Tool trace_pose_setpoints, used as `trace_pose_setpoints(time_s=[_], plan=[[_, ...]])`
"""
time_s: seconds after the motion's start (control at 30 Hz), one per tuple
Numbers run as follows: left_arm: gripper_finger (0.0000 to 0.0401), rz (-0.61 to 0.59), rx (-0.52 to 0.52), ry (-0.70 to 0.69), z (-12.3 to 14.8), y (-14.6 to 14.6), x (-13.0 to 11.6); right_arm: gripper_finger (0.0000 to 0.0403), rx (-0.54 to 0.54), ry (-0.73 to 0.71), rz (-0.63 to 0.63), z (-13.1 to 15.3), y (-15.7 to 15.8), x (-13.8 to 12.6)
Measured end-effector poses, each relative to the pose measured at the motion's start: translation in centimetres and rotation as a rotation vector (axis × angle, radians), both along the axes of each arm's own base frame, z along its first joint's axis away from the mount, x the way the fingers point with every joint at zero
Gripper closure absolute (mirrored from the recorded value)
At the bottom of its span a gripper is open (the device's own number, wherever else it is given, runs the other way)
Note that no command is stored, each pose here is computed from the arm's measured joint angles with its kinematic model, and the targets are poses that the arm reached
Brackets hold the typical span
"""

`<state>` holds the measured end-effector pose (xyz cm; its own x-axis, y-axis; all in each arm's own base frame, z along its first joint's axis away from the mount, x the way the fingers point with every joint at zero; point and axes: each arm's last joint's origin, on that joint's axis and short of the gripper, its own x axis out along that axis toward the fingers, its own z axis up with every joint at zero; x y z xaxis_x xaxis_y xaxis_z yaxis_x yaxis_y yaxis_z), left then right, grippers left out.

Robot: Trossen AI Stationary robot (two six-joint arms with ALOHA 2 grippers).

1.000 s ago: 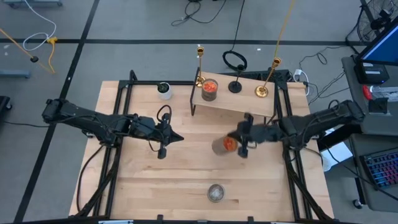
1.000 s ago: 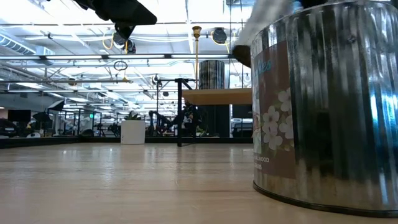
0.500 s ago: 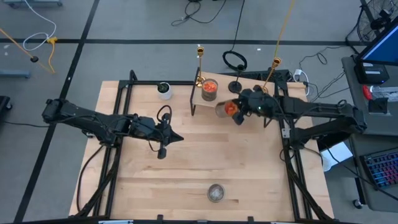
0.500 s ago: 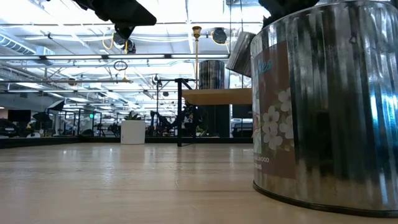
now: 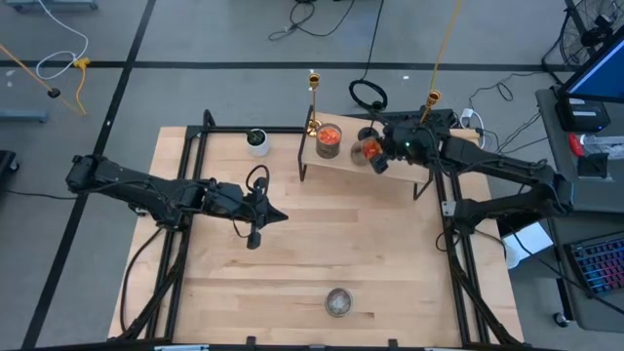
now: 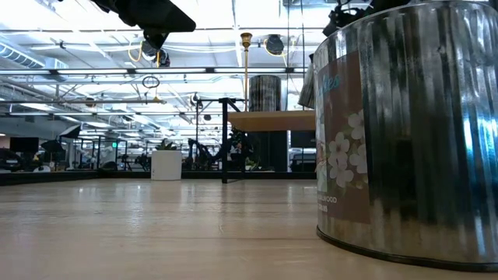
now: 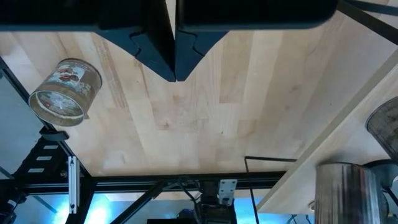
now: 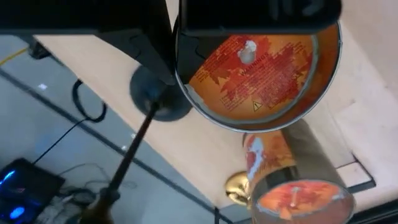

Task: Pick & Place candle stick holders
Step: Put the orange scented candle on the shelf aligned with the black candle holder

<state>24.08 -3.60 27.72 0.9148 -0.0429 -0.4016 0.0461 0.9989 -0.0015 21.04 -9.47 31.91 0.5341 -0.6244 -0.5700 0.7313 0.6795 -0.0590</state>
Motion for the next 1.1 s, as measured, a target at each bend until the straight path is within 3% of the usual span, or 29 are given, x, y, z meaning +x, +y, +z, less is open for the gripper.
trace_pose_setpoints(time_s=[0.33, 0.63, 1.1], plan=[[0.0394, 0.0, 0.0, 0.001, 0.0, 0.0, 0.0, 0.0401, 0.057, 0.012, -0.002, 0.0, -1.0, -1.1], [0.0397, 0.003, 0.001, 0.001, 0.0, 0.1, 0.0, 0.04, 0.032, 0.042, -0.008, 0.0, -1.7, -1.7], [0.0393, 0.003, 0.002, 0.0, 0.0, 0.1, 0.0, 0.0398, 0.061, 0.034, 0.069, 0.0, -1.6, -1.6]])
